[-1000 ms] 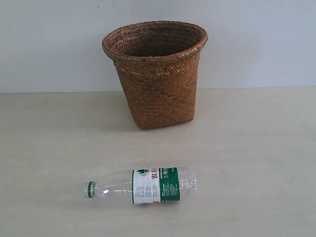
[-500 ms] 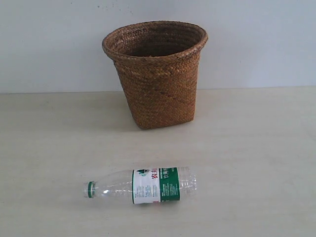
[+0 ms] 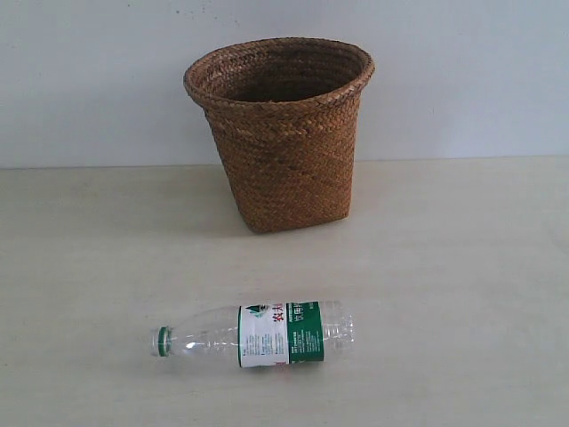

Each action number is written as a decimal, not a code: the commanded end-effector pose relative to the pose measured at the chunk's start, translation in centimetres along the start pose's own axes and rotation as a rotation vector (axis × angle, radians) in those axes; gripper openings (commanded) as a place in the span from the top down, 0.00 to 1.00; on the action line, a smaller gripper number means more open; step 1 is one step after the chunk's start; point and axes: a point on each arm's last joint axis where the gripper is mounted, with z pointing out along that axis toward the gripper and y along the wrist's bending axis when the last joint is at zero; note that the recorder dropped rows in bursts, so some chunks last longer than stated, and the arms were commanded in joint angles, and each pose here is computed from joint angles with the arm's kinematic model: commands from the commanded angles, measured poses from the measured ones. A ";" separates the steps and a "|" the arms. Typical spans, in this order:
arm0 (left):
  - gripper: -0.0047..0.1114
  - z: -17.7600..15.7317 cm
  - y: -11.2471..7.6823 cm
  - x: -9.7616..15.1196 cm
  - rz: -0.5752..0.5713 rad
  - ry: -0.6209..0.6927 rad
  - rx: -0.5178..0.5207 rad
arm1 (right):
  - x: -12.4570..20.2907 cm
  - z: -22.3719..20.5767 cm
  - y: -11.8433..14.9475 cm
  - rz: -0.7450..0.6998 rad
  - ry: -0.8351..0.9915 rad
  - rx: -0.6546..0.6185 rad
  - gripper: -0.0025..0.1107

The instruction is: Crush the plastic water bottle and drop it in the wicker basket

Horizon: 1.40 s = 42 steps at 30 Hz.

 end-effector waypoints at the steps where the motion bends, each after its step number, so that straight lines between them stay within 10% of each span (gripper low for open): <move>1: 0.92 2.5 0.3 1.1 0.145 0.194 -0.016 | -0.1 2.5 -0.1 -0.095 0.121 0.020 0.98; 14: 0.92 6.7 -1.2 6.5 0.452 0.818 0.045 | 1.8 7.9 1.4 -0.478 0.689 -0.028 0.98; 29: 0.92 6.6 -6.0 11.9 0.737 1.059 0.772 | 7.2 10.2 8.6 -0.373 1.019 -0.778 0.98; 42: 0.90 7.5 -6.3 17.6 0.971 1.070 1.159 | 11.2 8.9 14.7 -0.439 1.114 -1.018 0.98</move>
